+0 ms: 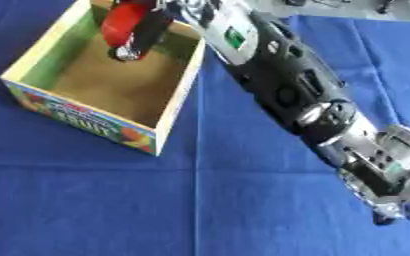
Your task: Pick up objects on the table and place them in the box.
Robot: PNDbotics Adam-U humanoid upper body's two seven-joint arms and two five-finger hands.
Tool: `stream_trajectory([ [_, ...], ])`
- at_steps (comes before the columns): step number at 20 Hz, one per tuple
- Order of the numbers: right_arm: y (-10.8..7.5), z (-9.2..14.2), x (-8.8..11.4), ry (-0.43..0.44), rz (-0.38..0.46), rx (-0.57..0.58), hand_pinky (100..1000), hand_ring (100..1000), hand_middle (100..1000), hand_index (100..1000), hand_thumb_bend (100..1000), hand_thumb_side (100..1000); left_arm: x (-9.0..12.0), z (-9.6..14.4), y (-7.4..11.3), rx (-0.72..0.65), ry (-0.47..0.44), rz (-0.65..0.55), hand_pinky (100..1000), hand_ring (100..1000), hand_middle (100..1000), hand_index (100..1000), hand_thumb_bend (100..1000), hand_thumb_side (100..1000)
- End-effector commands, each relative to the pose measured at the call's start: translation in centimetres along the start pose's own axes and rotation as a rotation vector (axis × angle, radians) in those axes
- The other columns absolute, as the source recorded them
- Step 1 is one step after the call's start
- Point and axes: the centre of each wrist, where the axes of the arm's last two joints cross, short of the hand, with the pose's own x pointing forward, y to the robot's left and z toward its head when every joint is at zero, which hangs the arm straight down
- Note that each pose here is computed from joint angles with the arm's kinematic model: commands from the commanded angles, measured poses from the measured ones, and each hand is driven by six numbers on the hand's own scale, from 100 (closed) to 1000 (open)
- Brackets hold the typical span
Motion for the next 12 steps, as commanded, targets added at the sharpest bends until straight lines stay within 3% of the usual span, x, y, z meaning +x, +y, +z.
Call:
stream_trajectory([
  [1, -0.3, -0.3, 0.0, 0.003, 0.004, -0.008, 451, 600, 628, 734, 100, 291, 0.7, -0.5, 0.0, 0.0, -0.037, 0.008, 581, 892, 833, 658, 100, 904],
  [4, 0.3, -0.9, -0.6, 0.024, 0.007, -0.012, 464, 611, 638, 742, 100, 279, 0.8, -0.5, -0.1, -0.002, -0.038, 0.012, 581, 893, 833, 658, 100, 904],
  [6, 0.6, -1.4, -1.2, 0.029, 0.002, 0.009, 512, 636, 685, 785, 100, 196, 0.8, -0.6, -0.2, -0.005, -0.039, 0.014, 581, 893, 833, 657, 100, 903],
  [12, 0.4, -1.6, -1.9, -0.021, 0.01, 0.094, 574, 675, 715, 816, 100, 276, 0.8, -0.6, -0.2, -0.005, -0.038, 0.015, 581, 893, 834, 656, 100, 903],
])
